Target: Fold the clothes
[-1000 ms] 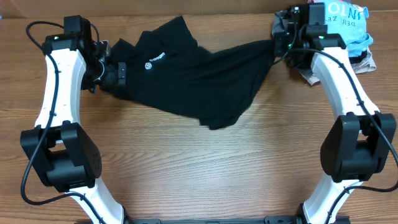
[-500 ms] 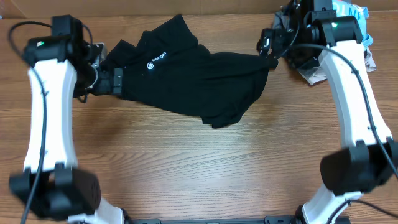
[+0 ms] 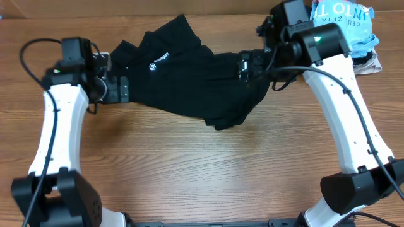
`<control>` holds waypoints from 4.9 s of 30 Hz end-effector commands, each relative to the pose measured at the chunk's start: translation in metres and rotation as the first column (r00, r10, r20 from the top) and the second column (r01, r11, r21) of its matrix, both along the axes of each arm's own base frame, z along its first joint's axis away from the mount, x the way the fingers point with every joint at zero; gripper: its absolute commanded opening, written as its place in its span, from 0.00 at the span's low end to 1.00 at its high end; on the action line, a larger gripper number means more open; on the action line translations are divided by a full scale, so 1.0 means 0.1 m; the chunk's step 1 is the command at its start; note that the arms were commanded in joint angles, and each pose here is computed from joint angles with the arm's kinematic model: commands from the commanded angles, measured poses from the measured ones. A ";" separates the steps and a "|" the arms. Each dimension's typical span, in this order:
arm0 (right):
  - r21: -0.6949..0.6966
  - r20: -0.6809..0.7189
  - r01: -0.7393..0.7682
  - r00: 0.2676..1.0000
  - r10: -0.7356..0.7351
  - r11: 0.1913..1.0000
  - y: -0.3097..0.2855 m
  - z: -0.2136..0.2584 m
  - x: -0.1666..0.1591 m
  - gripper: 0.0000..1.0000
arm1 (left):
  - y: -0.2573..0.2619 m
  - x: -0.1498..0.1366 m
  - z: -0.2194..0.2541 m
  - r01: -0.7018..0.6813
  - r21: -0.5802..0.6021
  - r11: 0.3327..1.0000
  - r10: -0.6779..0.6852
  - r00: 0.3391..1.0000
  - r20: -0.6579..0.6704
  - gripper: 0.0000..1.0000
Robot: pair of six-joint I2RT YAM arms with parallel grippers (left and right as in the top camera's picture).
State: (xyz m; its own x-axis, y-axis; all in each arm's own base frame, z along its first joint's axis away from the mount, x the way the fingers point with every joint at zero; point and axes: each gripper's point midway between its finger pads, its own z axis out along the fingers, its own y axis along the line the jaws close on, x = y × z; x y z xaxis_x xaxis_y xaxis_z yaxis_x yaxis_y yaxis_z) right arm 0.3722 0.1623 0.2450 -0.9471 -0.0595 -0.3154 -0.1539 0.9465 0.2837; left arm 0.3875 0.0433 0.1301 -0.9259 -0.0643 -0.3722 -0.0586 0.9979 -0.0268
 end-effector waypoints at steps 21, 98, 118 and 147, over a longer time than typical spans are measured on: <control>0.000 0.051 -0.010 0.999 0.010 1.000 0.09 0.03 0.08 0.99 | -0.12 0.52 -1.33 0.156 -0.030 0.987 -0.156 0.988 -0.008 0.24; -0.018 0.029 -0.010 1.000 0.010 1.000 0.07 -0.06 0.06 1.00 | -0.05 0.56 -1.22 0.185 0.014 0.983 -0.185 0.983 0.011 0.13; -0.022 0.015 -0.010 1.000 0.010 1.000 0.06 -0.07 0.03 1.00 | 0.03 0.19 0.79 -0.059 0.000 0.998 0.058 0.985 -0.160 0.04; -0.026 0.005 -0.011 1.000 0.011 1.000 0.05 -0.08 0.01 1.00 | -0.09 0.23 0.15 0.021 -0.013 1.000 -0.024 0.958 -0.285 0.73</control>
